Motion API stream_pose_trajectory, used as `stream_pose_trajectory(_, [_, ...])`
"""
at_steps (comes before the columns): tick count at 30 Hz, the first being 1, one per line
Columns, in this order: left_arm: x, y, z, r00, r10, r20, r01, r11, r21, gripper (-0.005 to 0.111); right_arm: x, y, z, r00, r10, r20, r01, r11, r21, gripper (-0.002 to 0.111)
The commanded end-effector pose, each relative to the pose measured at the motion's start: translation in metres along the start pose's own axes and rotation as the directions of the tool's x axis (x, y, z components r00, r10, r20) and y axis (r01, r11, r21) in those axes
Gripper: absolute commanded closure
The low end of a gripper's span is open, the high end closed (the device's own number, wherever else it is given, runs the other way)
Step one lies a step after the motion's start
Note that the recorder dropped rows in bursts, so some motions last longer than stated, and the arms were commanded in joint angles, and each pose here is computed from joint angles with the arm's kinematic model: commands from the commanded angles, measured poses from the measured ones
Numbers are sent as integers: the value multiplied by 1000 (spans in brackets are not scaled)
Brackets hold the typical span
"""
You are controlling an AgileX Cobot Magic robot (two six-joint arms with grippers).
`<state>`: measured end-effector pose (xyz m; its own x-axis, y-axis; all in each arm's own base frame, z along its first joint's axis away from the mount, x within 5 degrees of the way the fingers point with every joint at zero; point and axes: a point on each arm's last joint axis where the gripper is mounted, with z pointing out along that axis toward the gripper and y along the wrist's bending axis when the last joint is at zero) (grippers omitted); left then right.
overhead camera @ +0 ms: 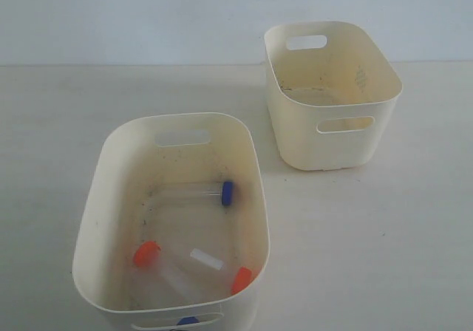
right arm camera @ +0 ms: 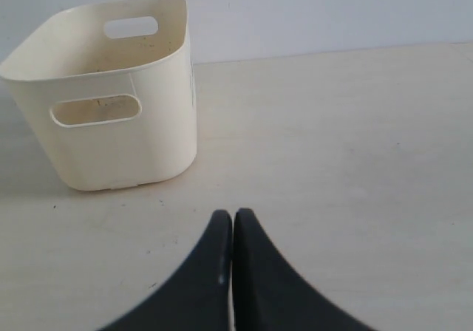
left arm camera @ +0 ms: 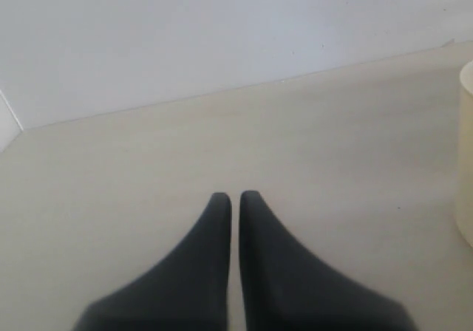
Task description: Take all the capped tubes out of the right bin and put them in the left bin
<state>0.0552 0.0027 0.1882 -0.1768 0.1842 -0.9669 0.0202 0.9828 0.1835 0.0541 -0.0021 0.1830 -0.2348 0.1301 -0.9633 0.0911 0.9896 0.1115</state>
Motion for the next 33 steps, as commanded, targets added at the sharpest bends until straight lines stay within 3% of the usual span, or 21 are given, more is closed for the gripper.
stream_pose_trajectory(1, [-2,0,0,1000,-17,11,17,1000,2,102,-1,0,0,1000,-1,10,1,1000,6,108])
stream_pose_trajectory(33, [-2,0,0,1000,-17,11,17,1000,2,102,-1,0,0,1000,-1,15,1,1000,6,108])
